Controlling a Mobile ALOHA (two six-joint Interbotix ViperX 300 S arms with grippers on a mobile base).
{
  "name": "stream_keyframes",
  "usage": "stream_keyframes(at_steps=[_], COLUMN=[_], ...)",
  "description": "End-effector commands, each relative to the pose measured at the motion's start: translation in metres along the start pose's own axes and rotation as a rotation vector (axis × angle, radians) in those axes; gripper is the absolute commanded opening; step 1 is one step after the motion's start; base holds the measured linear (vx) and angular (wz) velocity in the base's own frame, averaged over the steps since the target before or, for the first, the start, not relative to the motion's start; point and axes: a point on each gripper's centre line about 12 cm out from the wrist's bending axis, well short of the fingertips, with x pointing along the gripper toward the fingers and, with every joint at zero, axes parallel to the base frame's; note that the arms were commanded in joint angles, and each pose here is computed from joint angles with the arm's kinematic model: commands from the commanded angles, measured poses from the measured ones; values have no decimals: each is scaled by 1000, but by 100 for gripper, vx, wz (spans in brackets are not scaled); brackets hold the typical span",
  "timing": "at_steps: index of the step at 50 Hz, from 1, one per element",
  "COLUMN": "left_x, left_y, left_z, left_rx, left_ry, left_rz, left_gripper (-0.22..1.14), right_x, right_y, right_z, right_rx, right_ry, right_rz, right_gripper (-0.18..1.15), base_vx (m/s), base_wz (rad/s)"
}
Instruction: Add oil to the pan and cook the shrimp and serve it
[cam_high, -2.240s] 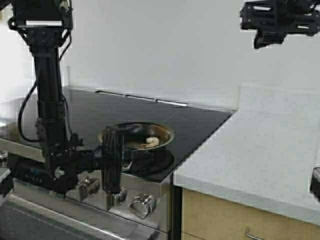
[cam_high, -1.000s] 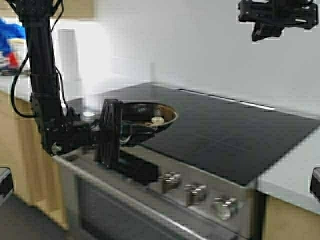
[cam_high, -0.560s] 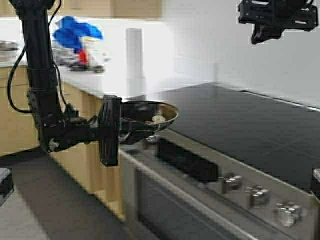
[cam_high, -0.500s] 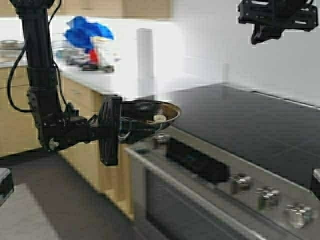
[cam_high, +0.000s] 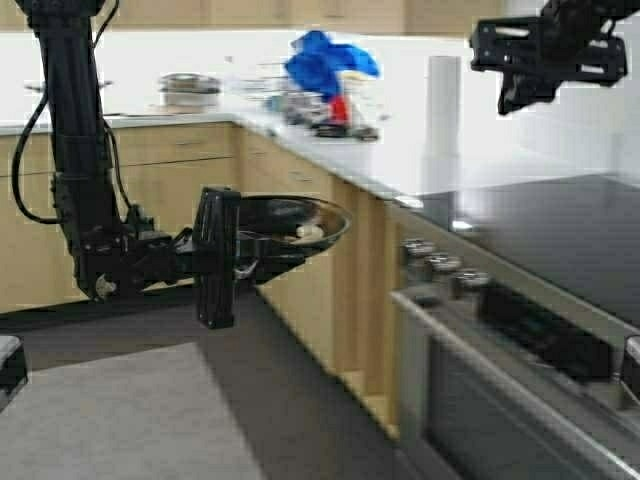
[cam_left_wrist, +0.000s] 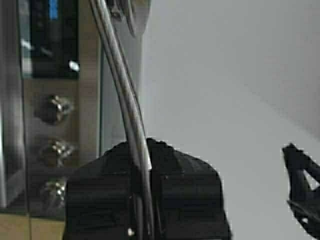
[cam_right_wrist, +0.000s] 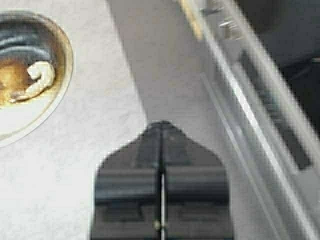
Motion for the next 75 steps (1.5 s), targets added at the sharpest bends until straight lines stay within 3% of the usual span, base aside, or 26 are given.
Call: stream_keyframes(at_steps=[1, 23, 47, 60, 75], left_x=[6, 7, -2, -5, -3], left_y=[-31, -32, -32, -32, -34], left_z=[5, 4, 5, 7, 11], left_rx=[60, 65, 57, 49, 54], left_ry=[0, 15, 6, -2, -3], left_rz=[-83, -85, -69, -63, -75], left_gripper=[4, 4, 4, 4, 4], right_x=[1, -35, -39, -40, -42], right_y=[3, 7, 9, 8, 11], right_z=[4, 37, 46, 30, 45], right_rx=[-5, 17, 25, 15, -13], right_ry=[-10, -156, -165, -97, -128], right_rz=[6, 29, 40, 43, 52], right_gripper=[8, 8, 8, 8, 8], base_vx=[0, 1, -1, -2, 1], base_wz=[47, 63, 56, 44, 49])
